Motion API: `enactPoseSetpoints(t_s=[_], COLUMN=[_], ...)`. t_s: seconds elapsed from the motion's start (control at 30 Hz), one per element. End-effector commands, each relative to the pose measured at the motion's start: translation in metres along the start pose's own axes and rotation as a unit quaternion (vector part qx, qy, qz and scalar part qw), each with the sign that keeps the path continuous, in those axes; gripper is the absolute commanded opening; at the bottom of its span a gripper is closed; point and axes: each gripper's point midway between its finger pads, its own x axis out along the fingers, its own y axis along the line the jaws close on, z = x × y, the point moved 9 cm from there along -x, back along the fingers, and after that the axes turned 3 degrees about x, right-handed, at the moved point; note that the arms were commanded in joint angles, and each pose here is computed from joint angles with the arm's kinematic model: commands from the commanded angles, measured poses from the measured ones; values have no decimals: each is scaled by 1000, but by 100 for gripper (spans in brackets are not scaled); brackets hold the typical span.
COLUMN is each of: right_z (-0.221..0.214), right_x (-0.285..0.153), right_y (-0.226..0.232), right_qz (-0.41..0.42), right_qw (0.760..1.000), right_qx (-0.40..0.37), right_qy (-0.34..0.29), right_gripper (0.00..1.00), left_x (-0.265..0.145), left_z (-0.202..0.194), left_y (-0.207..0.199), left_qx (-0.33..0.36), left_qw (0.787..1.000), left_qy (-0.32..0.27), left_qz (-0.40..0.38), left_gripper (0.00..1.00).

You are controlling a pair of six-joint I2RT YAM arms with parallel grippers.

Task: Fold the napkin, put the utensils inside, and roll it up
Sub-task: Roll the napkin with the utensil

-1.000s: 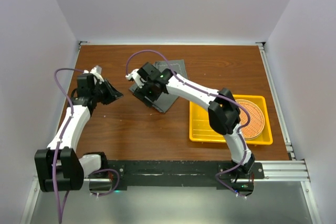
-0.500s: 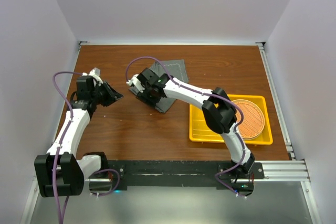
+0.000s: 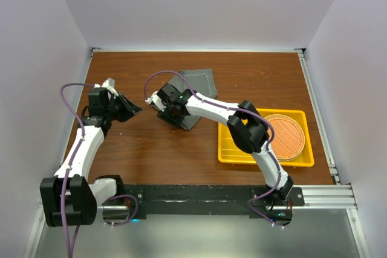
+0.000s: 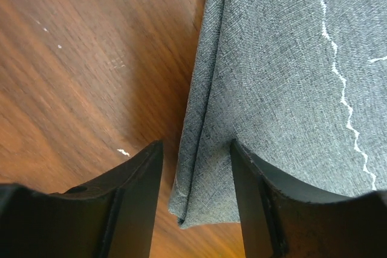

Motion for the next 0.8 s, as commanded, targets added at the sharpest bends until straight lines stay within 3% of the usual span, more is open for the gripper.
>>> enactPoseSetpoints(t_s=[0.0,0.4,0.57,0.77], right_z=[8,-3,-5,-10], right_x=[3,19,27,29], right_y=[-1,-8,-10,-9], right_qz=[-11,-65,-77,-93], right_qw=[1000,998,997,995], right_qx=[-12,-21,-21,-21], right_qy=[-18,-1,10,15], right_gripper=[51,47,34,37], left_x=[2,3,2,1], left_z=[4,3,2,-2], left_y=[1,3,4,5], left_qx=[-4,-7,-7,-13], left_qw=[1000,1000,1000,1000], left_qy=[-18,-17,-18,-20], left_qz=[-4,4,6,4], left_gripper=[20,20,20,20])
